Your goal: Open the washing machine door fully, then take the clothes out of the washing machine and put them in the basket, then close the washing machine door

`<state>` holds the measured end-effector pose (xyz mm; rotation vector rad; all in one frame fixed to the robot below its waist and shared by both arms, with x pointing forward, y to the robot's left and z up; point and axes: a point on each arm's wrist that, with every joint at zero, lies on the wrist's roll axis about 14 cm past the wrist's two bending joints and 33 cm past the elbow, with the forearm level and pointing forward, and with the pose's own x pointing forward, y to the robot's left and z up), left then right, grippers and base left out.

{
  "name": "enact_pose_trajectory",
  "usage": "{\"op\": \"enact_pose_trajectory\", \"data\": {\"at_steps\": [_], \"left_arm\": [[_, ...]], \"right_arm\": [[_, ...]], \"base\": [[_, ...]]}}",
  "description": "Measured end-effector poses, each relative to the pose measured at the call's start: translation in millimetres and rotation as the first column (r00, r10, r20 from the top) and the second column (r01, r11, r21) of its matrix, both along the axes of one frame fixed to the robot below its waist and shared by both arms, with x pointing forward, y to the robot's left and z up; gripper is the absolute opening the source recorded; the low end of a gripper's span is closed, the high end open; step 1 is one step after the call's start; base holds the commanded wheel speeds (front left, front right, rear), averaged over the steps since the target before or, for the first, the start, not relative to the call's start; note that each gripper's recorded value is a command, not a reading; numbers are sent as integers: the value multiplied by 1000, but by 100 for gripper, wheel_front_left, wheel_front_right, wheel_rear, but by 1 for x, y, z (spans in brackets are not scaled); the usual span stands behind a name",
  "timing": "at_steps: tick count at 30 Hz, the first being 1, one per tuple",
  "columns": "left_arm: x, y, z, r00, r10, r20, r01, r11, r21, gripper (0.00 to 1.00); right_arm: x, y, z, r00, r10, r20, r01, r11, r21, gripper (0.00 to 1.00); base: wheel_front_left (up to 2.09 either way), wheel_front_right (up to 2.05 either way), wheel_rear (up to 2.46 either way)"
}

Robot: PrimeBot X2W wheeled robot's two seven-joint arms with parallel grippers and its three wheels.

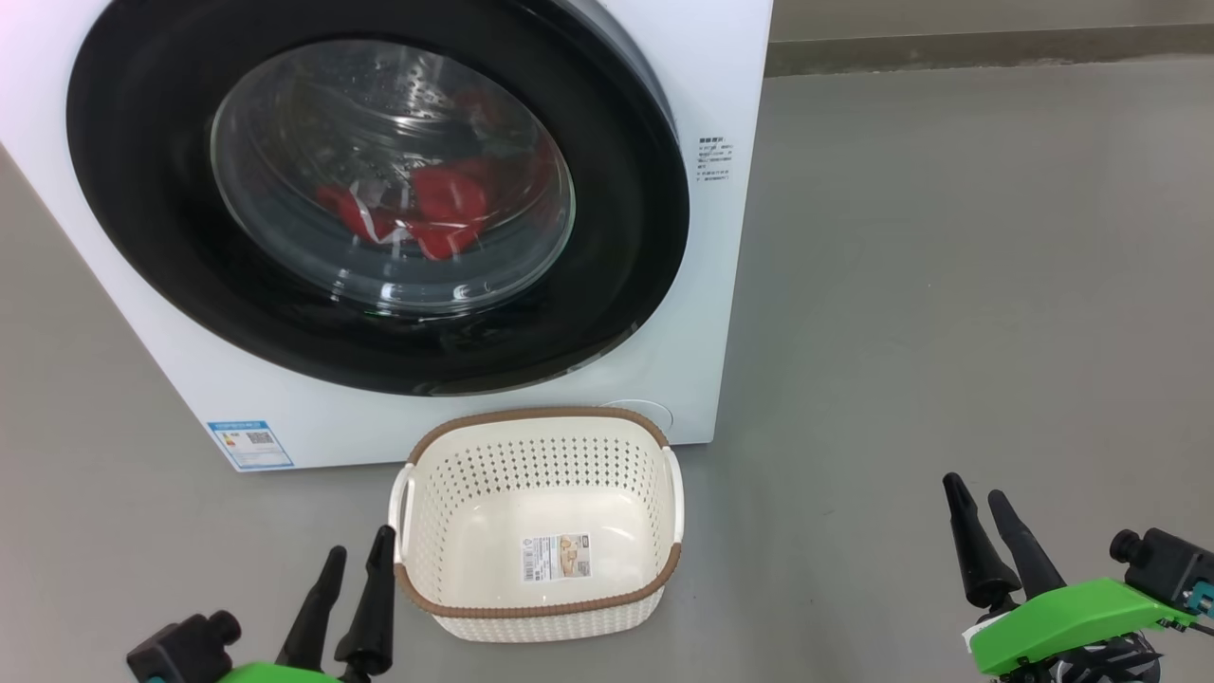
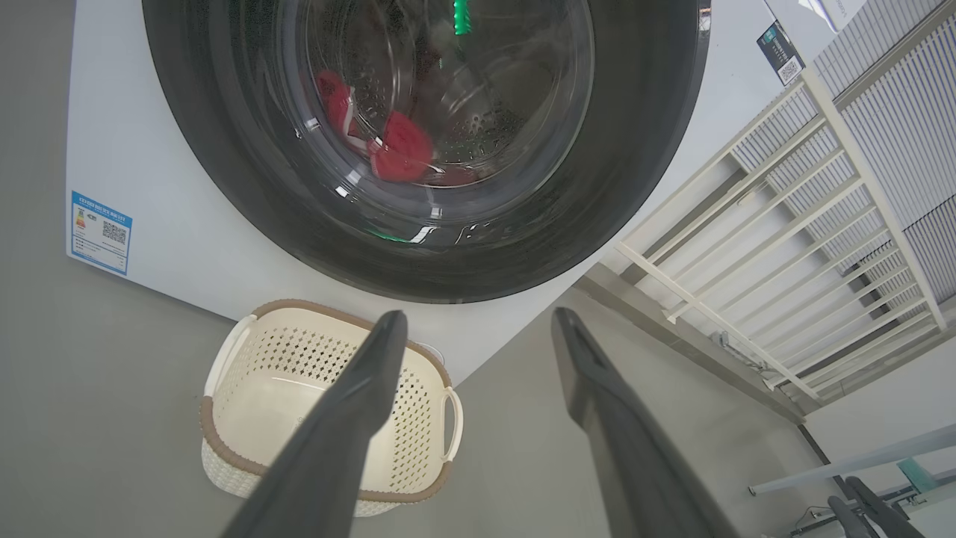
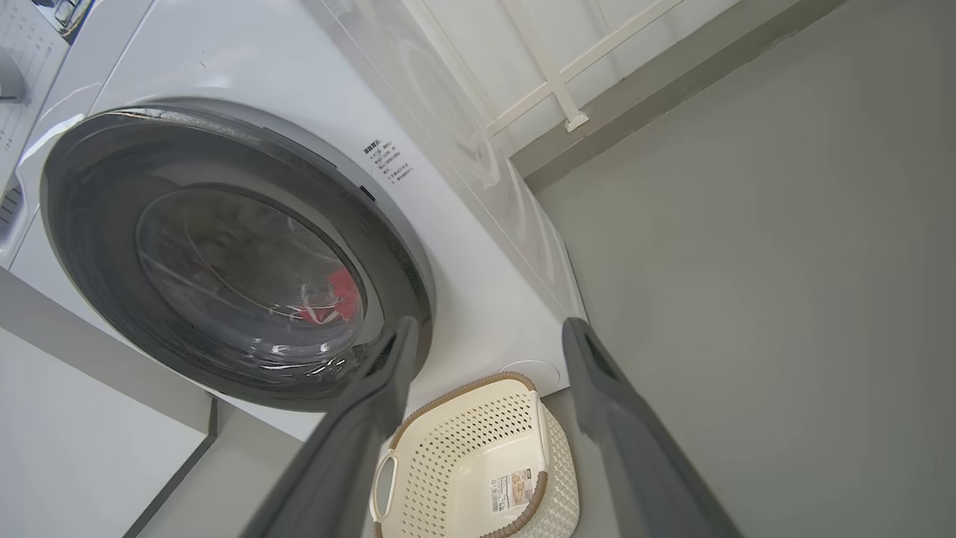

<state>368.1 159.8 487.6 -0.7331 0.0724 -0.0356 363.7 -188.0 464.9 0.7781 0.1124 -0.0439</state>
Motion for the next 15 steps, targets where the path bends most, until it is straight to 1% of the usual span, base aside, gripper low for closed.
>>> {"op": "enact_pose_trajectory", "data": {"at_steps": [11,15], "left_arm": [[0,-2,-2,1000,-8,6,7,990,143,100],[-1,-2,-4,1000,-6,1,6,984,176,100]], "right_arm": [[-1,3,2,999,29,15,-26,990,-135,100],[-1,5,1,999,41,14,-38,984,-175,100]], "base": [[0,0,0],[0,0,0]]}}
